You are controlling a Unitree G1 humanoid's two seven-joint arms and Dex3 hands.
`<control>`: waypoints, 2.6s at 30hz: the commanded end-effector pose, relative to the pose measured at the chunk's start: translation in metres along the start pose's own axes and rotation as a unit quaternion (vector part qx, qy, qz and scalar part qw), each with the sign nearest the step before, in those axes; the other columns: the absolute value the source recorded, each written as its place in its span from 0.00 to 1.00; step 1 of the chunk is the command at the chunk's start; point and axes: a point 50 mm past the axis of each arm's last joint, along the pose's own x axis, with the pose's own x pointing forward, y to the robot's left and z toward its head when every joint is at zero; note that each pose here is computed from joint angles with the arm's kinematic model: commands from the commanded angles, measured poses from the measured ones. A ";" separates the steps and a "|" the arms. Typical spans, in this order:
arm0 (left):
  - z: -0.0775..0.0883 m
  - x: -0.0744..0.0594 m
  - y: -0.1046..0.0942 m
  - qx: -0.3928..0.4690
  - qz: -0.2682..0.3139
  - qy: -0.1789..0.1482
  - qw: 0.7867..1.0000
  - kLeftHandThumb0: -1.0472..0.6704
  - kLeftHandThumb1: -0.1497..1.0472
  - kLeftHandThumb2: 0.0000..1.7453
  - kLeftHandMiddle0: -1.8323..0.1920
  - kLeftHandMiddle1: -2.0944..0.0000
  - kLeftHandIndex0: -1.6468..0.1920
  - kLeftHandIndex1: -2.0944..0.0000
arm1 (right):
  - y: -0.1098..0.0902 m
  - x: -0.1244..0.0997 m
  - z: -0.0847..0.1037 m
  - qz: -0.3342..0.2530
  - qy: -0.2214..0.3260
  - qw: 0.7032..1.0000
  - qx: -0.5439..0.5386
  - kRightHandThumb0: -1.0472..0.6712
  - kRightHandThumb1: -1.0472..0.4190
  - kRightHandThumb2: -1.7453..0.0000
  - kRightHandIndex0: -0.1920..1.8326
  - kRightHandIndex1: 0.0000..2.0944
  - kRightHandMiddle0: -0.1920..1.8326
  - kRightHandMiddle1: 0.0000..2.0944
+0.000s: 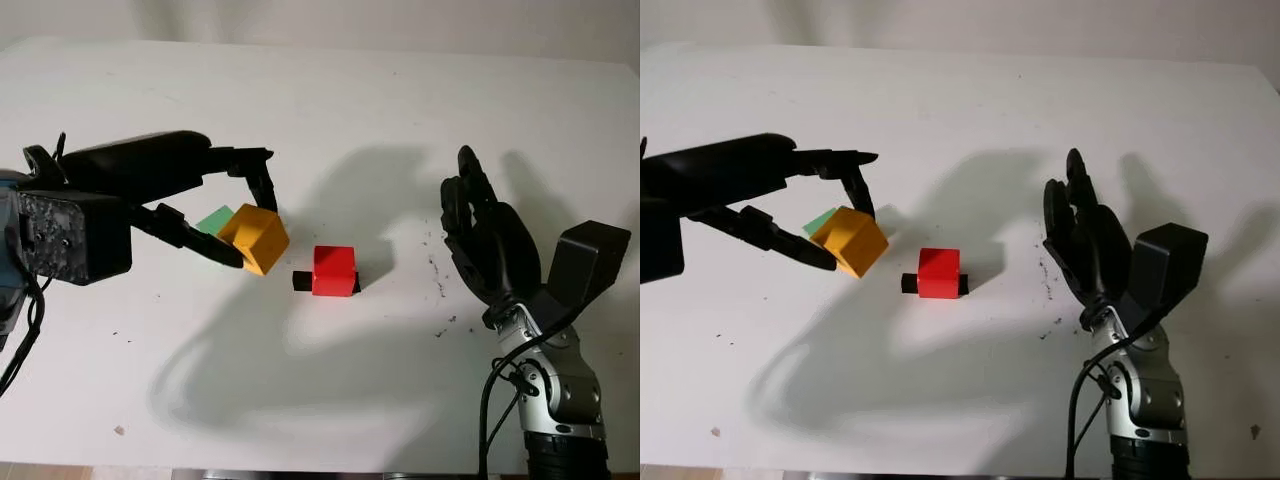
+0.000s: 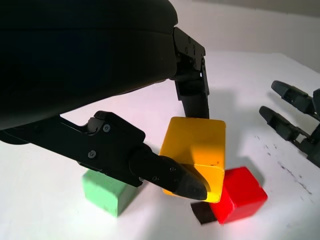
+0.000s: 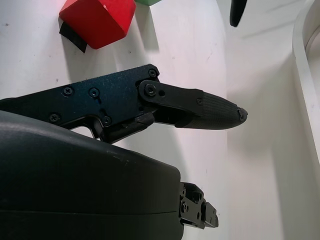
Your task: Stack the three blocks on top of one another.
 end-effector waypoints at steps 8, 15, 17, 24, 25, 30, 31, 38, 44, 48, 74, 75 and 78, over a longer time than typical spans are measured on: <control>0.033 0.023 0.004 0.015 -0.007 0.012 1.000 0.39 1.00 0.04 0.79 0.97 0.71 0.26 | 0.004 0.001 0.004 0.001 -0.010 1.000 -0.002 0.23 0.00 0.68 0.00 0.00 0.00 0.00; 0.044 0.027 -0.006 -0.018 -0.027 0.034 0.999 0.40 1.00 0.04 0.79 0.97 0.72 0.23 | 0.006 0.001 0.001 -0.001 -0.013 1.000 0.002 0.23 0.00 0.68 0.00 0.00 0.00 0.00; 0.046 0.026 -0.008 -0.030 -0.023 0.037 0.999 0.39 1.00 0.04 0.78 0.97 0.72 0.24 | 0.006 0.001 0.000 -0.003 -0.012 1.000 0.001 0.23 0.00 0.68 0.00 0.00 0.00 0.00; 0.054 0.024 -0.012 -0.101 -0.014 0.078 0.992 0.40 1.00 0.05 0.79 0.98 0.76 0.19 | 0.009 0.002 -0.001 -0.007 -0.011 1.000 0.003 0.23 0.00 0.69 0.00 0.00 0.00 0.00; 0.054 0.024 -0.011 -0.108 -0.013 0.083 0.991 0.40 1.00 0.05 0.79 0.98 0.76 0.18 | 0.009 0.002 -0.001 -0.006 -0.010 1.000 0.007 0.23 0.00 0.69 0.00 0.00 0.00 0.00; 0.056 0.027 -0.011 -0.130 0.008 0.098 0.987 0.39 1.00 0.07 0.78 0.97 0.74 0.15 | 0.010 0.003 -0.002 -0.003 -0.011 1.000 0.008 0.24 0.00 0.68 0.00 0.00 0.00 0.00; 0.056 0.028 -0.011 -0.135 0.014 0.102 0.986 0.39 1.00 0.08 0.78 0.97 0.74 0.14 | 0.011 0.003 -0.002 -0.003 -0.011 1.000 0.008 0.24 0.00 0.68 0.00 0.00 0.00 0.00; 0.055 0.036 -0.017 -0.176 0.005 0.118 0.977 0.42 1.00 0.08 0.77 0.97 0.74 0.16 | 0.013 0.003 -0.004 -0.005 -0.012 1.000 0.015 0.24 0.00 0.68 0.00 0.00 0.00 0.00; 0.052 0.041 -0.022 -0.182 -0.012 0.138 0.974 0.43 1.00 0.07 0.80 0.98 0.75 0.17 | 0.014 0.002 -0.004 -0.007 -0.012 1.000 0.019 0.24 0.00 0.68 0.00 0.00 0.00 0.00; 0.052 0.044 -0.024 -0.173 -0.021 0.147 0.974 0.43 1.00 0.07 0.80 0.98 0.78 0.16 | 0.015 0.002 -0.005 -0.007 -0.013 1.000 0.024 0.24 0.00 0.68 0.00 0.00 0.00 0.00; 0.055 0.050 -0.031 -0.157 -0.030 0.158 0.974 0.42 1.00 0.06 0.79 0.97 0.76 0.19 | 0.016 0.002 -0.007 -0.010 -0.017 0.999 0.032 0.24 0.00 0.69 0.00 0.00 0.00 0.00; 0.055 0.050 -0.031 -0.160 -0.029 0.158 0.974 0.42 1.00 0.06 0.79 0.97 0.76 0.19 | 0.017 0.001 -0.007 -0.010 -0.017 0.999 0.032 0.24 0.00 0.69 0.00 0.00 0.00 0.00; 0.056 0.052 -0.032 -0.168 -0.027 0.161 0.972 0.42 1.00 0.05 0.73 0.94 0.76 0.18 | 0.017 0.001 -0.007 -0.008 -0.018 0.999 0.026 0.25 0.00 0.68 0.00 0.00 0.00 0.00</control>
